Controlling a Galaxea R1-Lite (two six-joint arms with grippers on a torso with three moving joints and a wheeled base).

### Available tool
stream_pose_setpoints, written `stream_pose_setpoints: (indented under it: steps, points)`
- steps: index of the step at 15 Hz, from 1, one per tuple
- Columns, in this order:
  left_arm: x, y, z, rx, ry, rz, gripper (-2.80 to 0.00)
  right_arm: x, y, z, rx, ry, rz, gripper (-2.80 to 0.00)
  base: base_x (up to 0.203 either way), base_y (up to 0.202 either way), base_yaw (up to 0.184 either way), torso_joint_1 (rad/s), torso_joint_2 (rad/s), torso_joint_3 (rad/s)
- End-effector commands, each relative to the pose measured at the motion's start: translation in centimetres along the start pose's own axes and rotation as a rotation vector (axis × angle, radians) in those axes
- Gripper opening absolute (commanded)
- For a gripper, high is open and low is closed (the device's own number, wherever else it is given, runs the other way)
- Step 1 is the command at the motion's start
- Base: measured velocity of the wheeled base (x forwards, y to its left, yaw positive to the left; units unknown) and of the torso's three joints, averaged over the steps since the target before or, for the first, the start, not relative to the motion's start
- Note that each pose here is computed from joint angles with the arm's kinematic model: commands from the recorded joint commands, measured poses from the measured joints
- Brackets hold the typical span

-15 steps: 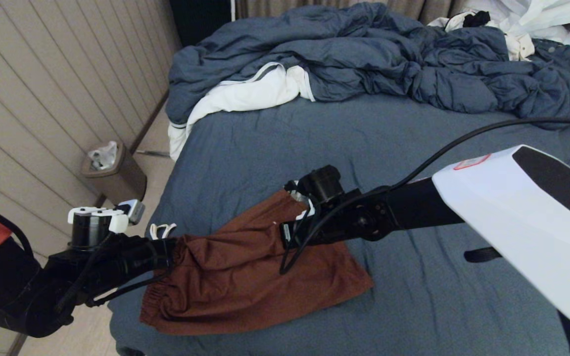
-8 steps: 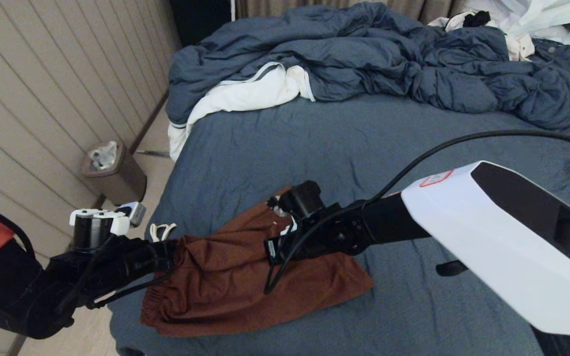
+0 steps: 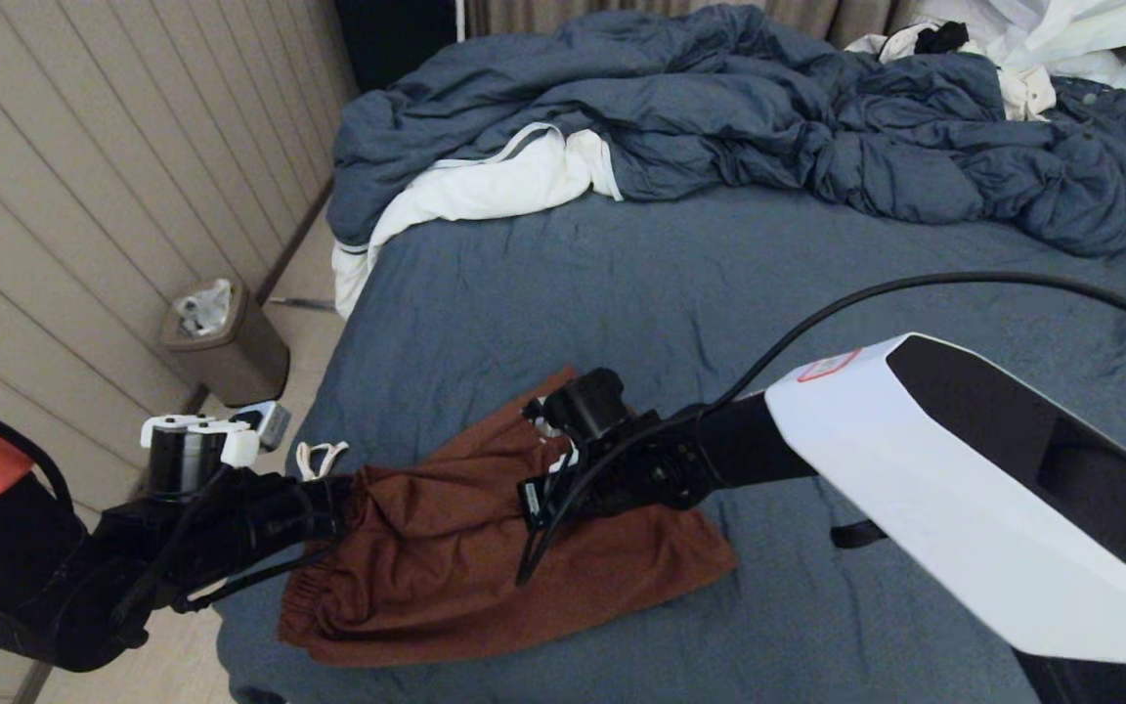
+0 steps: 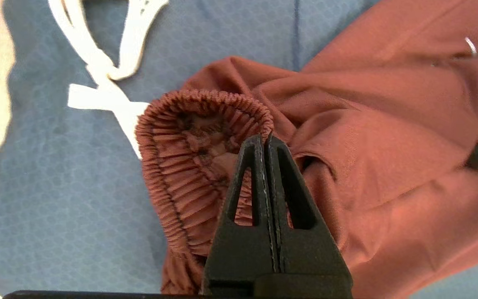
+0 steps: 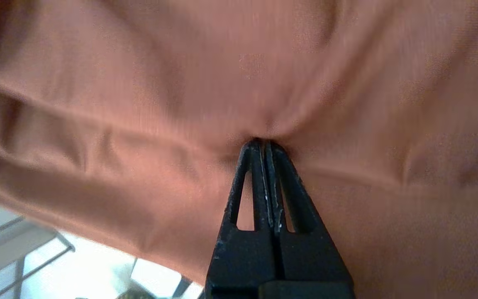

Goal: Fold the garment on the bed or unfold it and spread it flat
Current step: Fold the brown shorts

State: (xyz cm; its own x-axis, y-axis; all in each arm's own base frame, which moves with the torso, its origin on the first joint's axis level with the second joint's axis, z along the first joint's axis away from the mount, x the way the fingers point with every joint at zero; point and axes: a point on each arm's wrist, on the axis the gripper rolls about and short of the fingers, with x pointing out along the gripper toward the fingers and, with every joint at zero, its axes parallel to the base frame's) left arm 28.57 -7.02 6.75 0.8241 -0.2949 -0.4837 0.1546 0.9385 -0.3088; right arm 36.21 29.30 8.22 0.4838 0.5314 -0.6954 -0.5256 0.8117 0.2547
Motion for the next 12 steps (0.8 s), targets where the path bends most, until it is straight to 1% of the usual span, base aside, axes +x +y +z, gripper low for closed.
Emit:
stream_pose_setpoints:
  steps: [1,2,4,6,7,8,9,11,12]
  points:
    - [0.0,-0.3,-0.4,0.003,0.011,-0.011,-2.8,1.3,-0.3,0.9,0.005,-0.024,-0.02,-2.8,0.0,0.0,0.0,0.0,0.0,0.0]
    - [0.0,-0.5,-0.4,0.004,0.013,-0.014,-2.8,1.8,-0.3,1.3,0.007,-0.031,-0.043,-2.8,0.0,0.0,0.0,0.0,0.0,0.0]
    - [0.1,-0.6,-0.7,0.008,0.025,-0.019,-2.8,2.4,0.0,2.7,0.002,-0.09,-0.087,-2.8,0.0,0.0,0.0,0.0,0.0,0.0]
    - [0.2,-0.6,-0.7,0.008,0.026,-0.02,-2.8,3.8,0.0,2.9,-0.018,-0.12,-0.144,-2.8,0.0,0.0,0.0,0.0,0.0,0.0]
    - [0.2,-0.6,-0.8,0.008,0.027,-0.02,-2.8,3.9,0.1,2.9,-0.029,-0.128,-0.15,-2.8,0.0,0.0,0.0,0.0,0.0,0.0]
    - [0.2,-0.6,-0.8,0.009,0.03,-0.02,-2.8,4.0,0.5,3.2,-0.033,-0.175,-0.162,-2.8,0.0,0.0,0.0,0.0,0.0,0.0]
    - [0.4,-0.6,-1.0,0.008,0.036,-0.016,-2.8,4.3,0.7,3.5,-0.032,-0.247,-0.189,-2.8,0.0,0.0,0.0,0.0,0.0,0.0]
    - [0.5,-0.6,-1.0,0.009,0.036,-0.018,-2.8,4.7,1.2,4.2,-0.025,-0.382,-0.269,-2.8,0.0,0.0,0.0,0.0,0.0,0.0]
    - [0.6,-0.6,-1.0,0.004,0.037,-0.015,-2.8,4.3,1.5,4.5,-0.021,-0.41,-0.282,-2.8,0.0,0.0,0.0,0.0,0.0,0.0]
